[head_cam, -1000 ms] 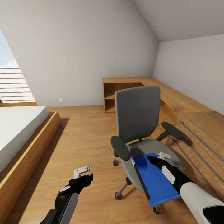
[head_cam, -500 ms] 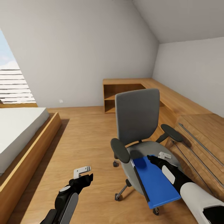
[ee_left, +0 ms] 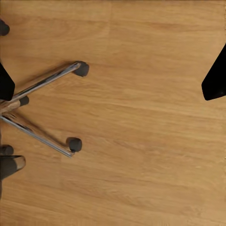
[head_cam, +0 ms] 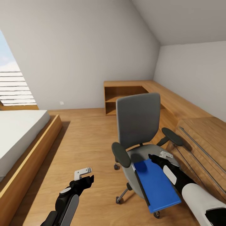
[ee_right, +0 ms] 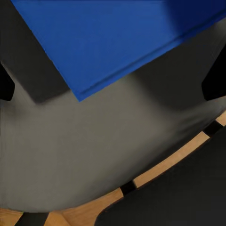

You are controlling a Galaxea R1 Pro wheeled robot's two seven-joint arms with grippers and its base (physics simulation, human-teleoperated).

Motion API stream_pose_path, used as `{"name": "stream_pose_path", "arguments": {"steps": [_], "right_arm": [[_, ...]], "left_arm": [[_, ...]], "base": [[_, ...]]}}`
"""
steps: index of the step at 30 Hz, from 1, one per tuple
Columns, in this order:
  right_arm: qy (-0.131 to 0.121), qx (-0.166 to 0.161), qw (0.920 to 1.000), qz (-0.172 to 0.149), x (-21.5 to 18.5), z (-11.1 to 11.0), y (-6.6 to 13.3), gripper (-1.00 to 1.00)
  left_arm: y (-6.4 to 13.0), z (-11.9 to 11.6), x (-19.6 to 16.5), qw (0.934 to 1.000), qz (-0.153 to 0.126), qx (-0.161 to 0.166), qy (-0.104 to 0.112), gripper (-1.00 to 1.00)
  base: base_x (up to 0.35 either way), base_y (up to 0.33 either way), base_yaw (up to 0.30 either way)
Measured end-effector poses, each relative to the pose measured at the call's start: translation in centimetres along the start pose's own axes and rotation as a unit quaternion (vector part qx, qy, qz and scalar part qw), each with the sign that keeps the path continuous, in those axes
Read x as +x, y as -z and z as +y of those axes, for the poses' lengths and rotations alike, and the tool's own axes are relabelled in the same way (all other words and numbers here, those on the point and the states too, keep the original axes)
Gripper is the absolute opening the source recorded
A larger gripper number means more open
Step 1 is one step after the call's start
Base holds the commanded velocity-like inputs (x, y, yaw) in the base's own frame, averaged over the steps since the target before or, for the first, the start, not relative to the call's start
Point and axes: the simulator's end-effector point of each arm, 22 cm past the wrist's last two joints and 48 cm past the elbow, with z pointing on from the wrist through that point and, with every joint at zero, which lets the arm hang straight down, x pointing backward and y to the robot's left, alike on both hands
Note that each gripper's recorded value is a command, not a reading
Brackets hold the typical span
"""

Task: In the bedroom, organize the workspace by keeping the computer under the desk, ensuring the monitor is on the desk, placing the keyboard on the desk next to the monitor, placing the mouse on the desk next to the keyboard, moving the folder from the swivel chair onto the desk next to the mouse, stacking the notebook on top of the folder with the pen on top of the notebook, and positioning the swivel chair next to the desk.

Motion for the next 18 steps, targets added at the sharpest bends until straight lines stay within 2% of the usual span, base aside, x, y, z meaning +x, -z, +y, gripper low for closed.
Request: {"name": "stream_pose_path", "arguments": {"steps": [4,7,9,14,18], "right_arm": [[0.003,-0.025,0.9992,-0.030,-3.1,2.4,1.1,1.00],[0.008,-0.032,0.9989,-0.032,-3.2,3.2,2.4,1.00],[0.014,-0.027,0.9990,-0.031,-3.5,3.4,3.5,1.00],[0.026,0.009,0.9992,-0.029,-4.4,3.3,6.6,1.00],[0.027,0.005,0.9987,-0.042,-4.8,4.4,8.9,1.00]], "left_arm": [[0.5,-0.1,-0.5,1.0000,0.000,0.000,0.000,1.00],[0.9,-0.2,-0.9,1.0000,0.000,0.000,0.000,1.00],[1.1,-0.3,-1.2,1.0000,0.000,0.000,0.000,1.00],[1.6,-0.4,-1.7,1.0000,0.000,-0.001,0.000,1.00],[1.6,-0.4,-1.7,1.0000,0.000,-0.001,0.000,1.00]], "base": [[0.000,0.000,0.000],[0.000,0.000,0.000],[0.000,0.000,0.000],[0.000,0.000,0.000],[0.000,0.000,0.000]]}}
